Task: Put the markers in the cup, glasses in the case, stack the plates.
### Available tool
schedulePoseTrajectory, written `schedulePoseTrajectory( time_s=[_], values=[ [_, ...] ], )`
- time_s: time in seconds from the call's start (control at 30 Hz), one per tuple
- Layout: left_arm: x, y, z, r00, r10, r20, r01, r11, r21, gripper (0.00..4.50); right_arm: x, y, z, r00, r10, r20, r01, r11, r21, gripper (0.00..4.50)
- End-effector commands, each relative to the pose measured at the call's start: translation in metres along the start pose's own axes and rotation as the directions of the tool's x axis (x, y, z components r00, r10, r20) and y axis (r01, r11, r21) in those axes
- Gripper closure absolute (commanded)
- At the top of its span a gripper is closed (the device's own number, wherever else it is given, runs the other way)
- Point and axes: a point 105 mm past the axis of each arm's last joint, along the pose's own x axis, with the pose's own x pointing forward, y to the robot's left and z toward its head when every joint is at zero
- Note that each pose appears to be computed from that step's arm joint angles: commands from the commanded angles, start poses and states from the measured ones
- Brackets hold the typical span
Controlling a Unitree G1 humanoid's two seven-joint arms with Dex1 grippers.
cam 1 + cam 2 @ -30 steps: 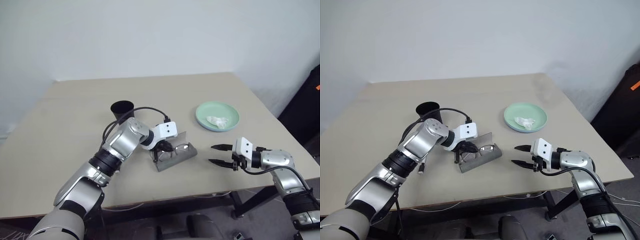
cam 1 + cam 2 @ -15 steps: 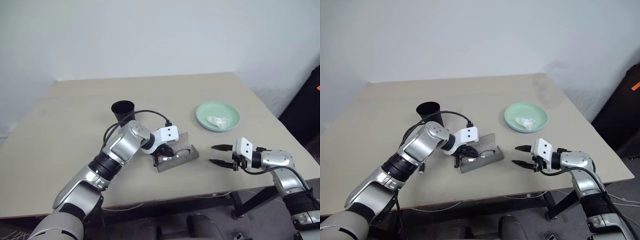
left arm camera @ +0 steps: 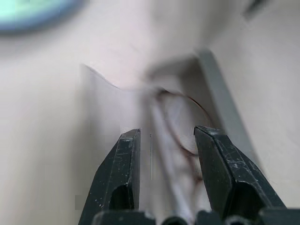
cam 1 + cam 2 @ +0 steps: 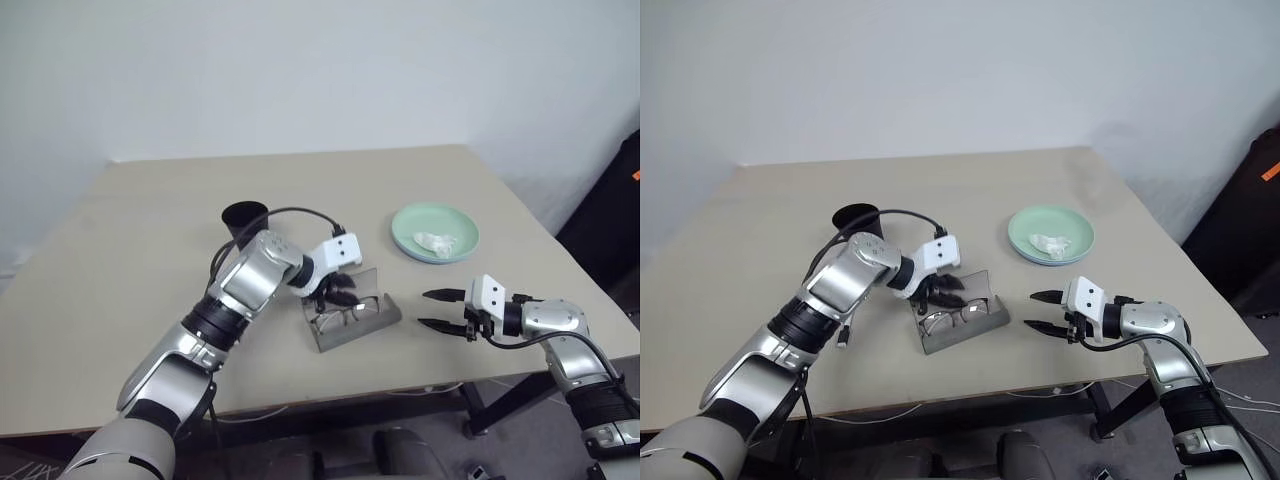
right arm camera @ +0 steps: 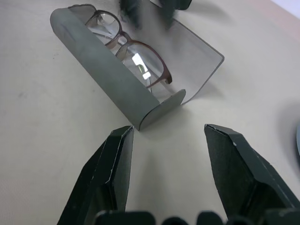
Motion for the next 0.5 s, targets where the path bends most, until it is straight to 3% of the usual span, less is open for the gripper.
schedulePoseTrajectory(
  time_s=[0.03, 0.17, 0.3, 0.5],
  values=[
    [-0.014, 0.017, 0.028, 0.993, 0.063, 0.095, -0.067, 0.997, 0.032, 2.63, -0.002, -0.01, 0.012, 1.0, -0.017, 0.024, 0.018, 0.998, -0.055, 1.89],
    [-0.019, 0.034, 0.028, 0.986, 0.143, 0.086, -0.149, 0.986, 0.077, 3.17, -0.002, -0.01, 0.012, 1.0, -0.018, 0.023, 0.02, 0.998, -0.056, 1.89],
    [-0.021, 0.048, 0.02, 0.976, 0.212, 0.056, -0.218, 0.968, 0.122, 4.48, -0.003, -0.011, 0.012, 1.0, -0.021, 0.023, 0.022, 0.998, -0.057, 1.89],
    [-0.017, 0.06, -0.007, 0.959, 0.277, -0.067, -0.258, 0.944, 0.206, 4.48, -0.002, -0.012, 0.013, 0.999, -0.024, 0.025, 0.025, 0.998, -0.057, 1.89]
  ],
)
